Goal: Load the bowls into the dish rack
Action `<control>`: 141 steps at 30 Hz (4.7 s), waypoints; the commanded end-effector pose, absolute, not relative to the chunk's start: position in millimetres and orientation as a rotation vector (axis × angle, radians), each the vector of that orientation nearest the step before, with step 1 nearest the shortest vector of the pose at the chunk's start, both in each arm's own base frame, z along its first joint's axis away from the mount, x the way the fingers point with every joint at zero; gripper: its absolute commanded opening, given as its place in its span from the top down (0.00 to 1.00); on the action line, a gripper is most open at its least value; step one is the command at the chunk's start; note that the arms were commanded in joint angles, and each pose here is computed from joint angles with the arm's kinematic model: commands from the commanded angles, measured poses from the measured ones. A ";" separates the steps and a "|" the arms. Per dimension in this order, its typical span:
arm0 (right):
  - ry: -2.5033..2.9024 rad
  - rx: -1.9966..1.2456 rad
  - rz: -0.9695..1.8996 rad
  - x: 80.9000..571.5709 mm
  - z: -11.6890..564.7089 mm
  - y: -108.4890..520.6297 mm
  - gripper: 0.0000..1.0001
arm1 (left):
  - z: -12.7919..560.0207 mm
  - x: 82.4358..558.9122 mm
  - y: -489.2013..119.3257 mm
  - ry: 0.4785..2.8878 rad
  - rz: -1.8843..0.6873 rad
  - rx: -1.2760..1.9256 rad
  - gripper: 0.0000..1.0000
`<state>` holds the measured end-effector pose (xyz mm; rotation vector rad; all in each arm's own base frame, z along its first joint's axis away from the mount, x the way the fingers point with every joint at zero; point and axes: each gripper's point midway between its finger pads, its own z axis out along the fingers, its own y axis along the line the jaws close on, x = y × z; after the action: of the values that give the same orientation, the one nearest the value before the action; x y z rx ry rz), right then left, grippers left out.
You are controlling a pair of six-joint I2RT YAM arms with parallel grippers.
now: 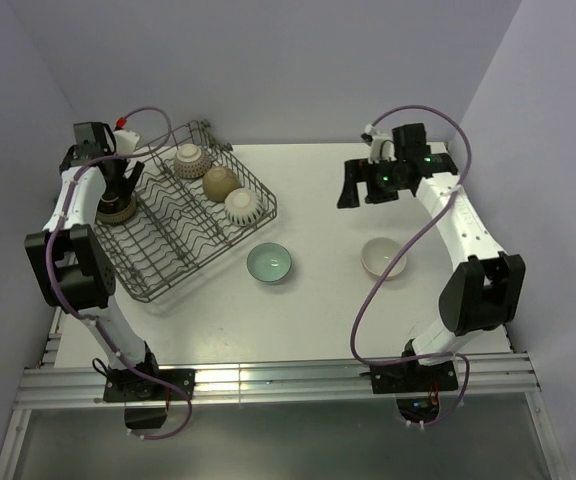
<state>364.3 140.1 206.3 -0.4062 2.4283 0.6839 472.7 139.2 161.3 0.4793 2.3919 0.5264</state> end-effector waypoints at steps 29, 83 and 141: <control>2.913 -0.157 0.338 317.4 47.9 -17.7 0.65 | 286.1 396.2 -29.4 1.984 -0.487 0.478 0.09; 2.069 -0.379 1.347 370.3 287.0 310.8 1.00 | 312.6 326.2 -231.7 1.963 -1.394 0.285 0.01; 2.264 -0.550 1.224 347.5 237.3 295.0 0.11 | 258.4 395.3 62.6 2.245 0.054 0.380 1.00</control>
<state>350.8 297.0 222.5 -0.4745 2.3190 1.2505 391.6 42.8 245.7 0.2090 2.3052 -0.1397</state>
